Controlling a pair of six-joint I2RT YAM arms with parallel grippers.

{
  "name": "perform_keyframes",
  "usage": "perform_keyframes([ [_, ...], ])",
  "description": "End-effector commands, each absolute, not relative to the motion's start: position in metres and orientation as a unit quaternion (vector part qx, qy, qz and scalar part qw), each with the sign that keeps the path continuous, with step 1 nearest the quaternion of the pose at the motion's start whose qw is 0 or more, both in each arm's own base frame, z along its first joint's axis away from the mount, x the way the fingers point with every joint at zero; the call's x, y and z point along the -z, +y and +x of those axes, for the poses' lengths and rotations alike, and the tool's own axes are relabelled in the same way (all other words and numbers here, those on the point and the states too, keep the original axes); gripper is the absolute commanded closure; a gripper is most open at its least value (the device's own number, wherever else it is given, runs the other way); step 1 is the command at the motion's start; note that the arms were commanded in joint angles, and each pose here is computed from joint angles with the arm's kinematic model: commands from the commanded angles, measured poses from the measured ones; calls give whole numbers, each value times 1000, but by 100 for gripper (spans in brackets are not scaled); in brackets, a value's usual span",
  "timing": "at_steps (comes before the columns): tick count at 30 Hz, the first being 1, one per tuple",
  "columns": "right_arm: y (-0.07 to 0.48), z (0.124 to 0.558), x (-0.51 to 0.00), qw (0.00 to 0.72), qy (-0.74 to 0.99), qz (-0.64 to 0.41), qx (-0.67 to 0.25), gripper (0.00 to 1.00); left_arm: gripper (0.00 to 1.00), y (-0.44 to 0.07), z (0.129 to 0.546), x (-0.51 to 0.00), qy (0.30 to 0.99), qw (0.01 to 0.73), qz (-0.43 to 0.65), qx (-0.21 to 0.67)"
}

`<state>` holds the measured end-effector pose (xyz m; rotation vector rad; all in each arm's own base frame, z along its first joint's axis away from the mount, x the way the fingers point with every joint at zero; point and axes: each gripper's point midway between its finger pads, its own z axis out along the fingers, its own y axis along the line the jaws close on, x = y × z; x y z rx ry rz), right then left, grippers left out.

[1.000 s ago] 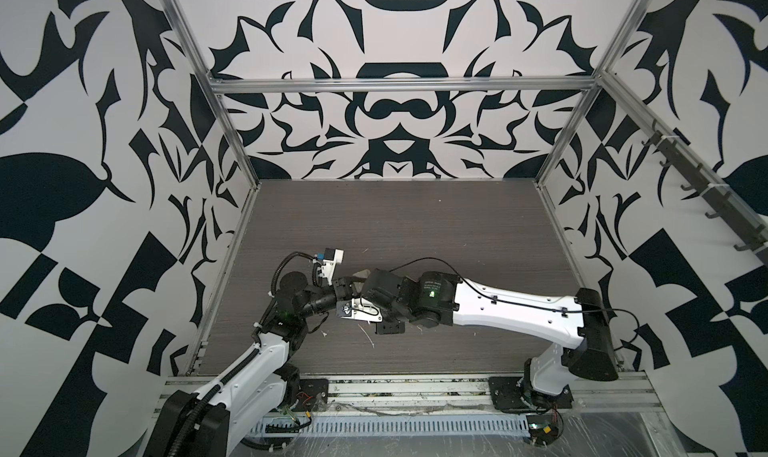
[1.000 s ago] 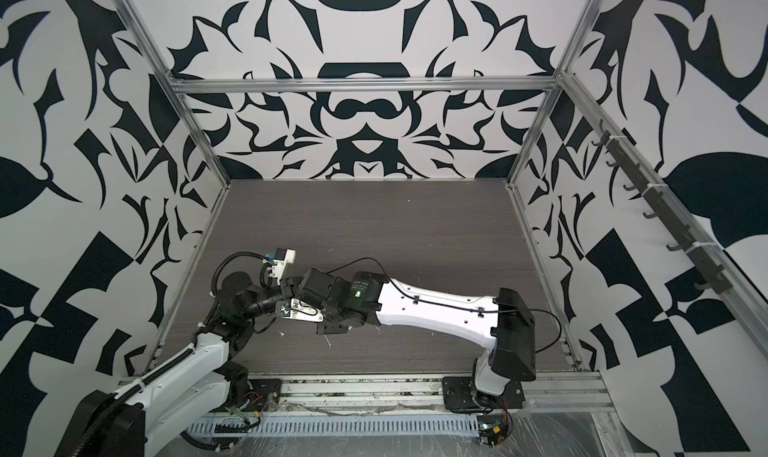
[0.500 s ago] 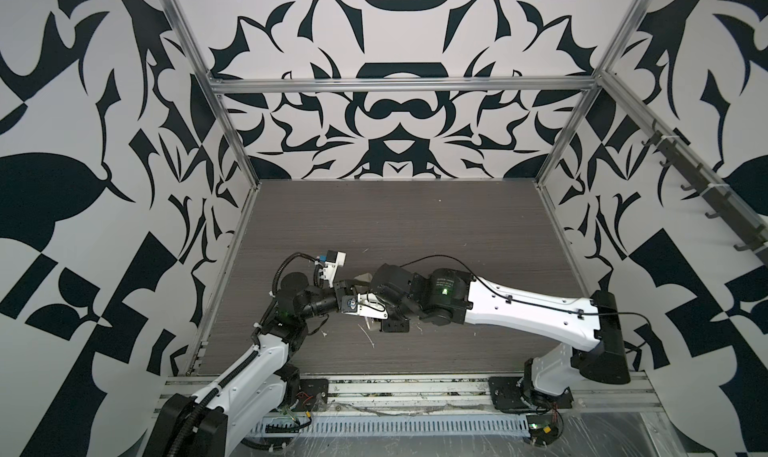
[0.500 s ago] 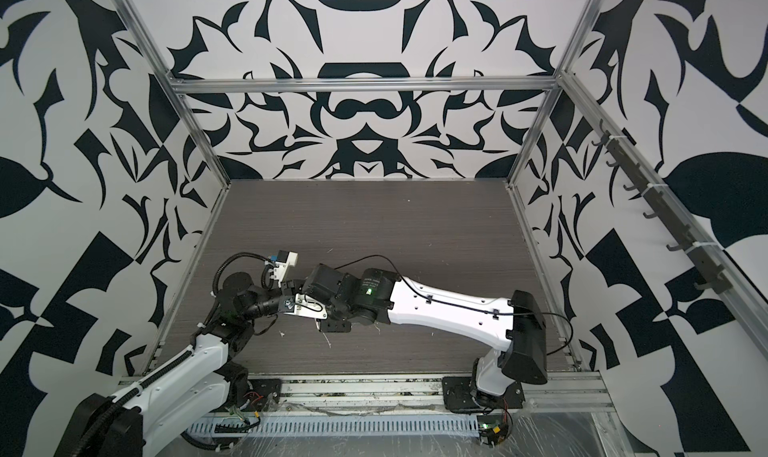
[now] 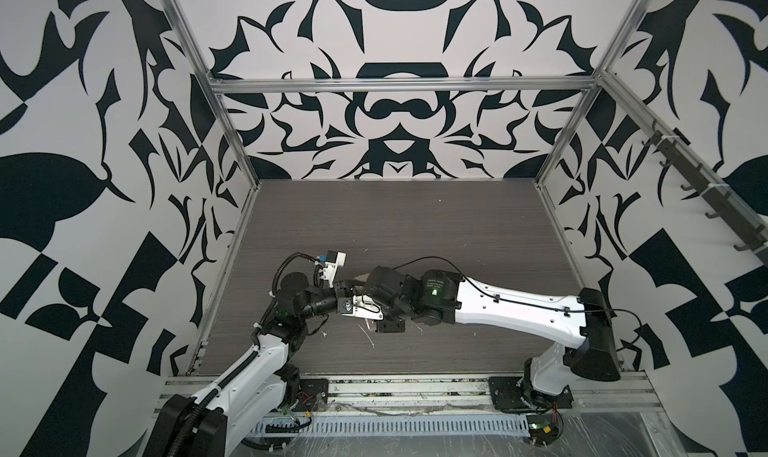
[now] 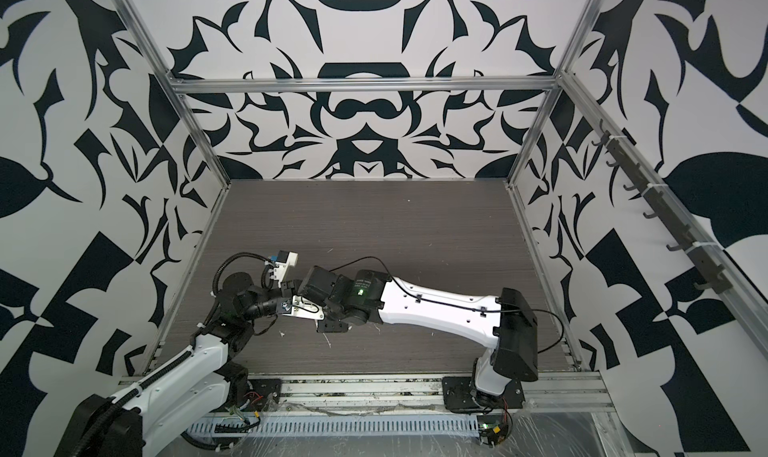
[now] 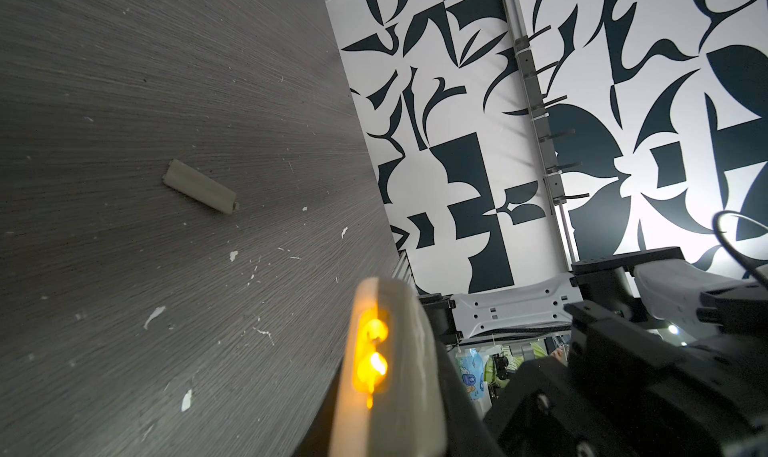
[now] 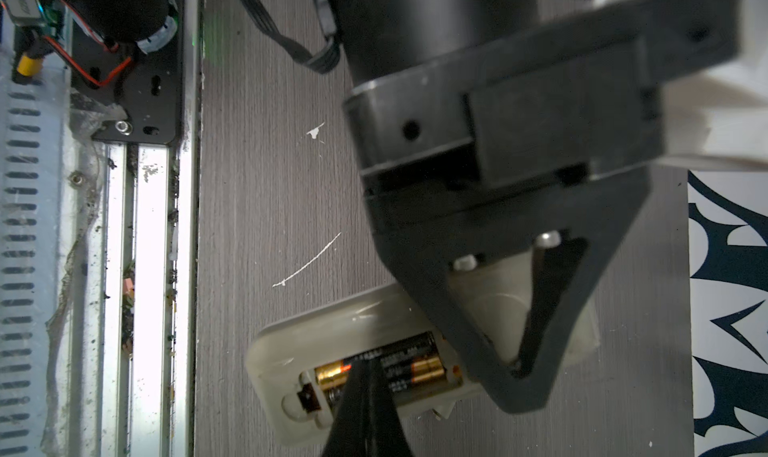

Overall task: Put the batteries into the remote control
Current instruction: 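Press the right gripper fingertips down on the batteries in the remote, then lift the right gripper away and lower it onto the cream battery cover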

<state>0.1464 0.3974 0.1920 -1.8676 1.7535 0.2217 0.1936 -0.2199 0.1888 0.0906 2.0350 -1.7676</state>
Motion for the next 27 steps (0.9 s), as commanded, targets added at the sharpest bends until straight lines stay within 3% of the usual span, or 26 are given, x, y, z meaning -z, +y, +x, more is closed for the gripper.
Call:
perform_keyframes([
  [1,403,151,-206,305,649,-691,-88,94,100,-221,194,-206,722,238,53,647],
  [9,392,163,-170,273,664,-694,-57,98,100,-221,194,-209,719,241,57,650],
  [15,399,167,-197,299,673,-672,-77,92,100,-221,196,-204,724,236,52,646],
  [22,392,182,-277,366,726,-557,-168,69,100,-207,212,-192,751,264,21,605],
  [27,327,245,-259,325,840,-385,-202,45,100,-198,222,-182,762,275,3,587],
])
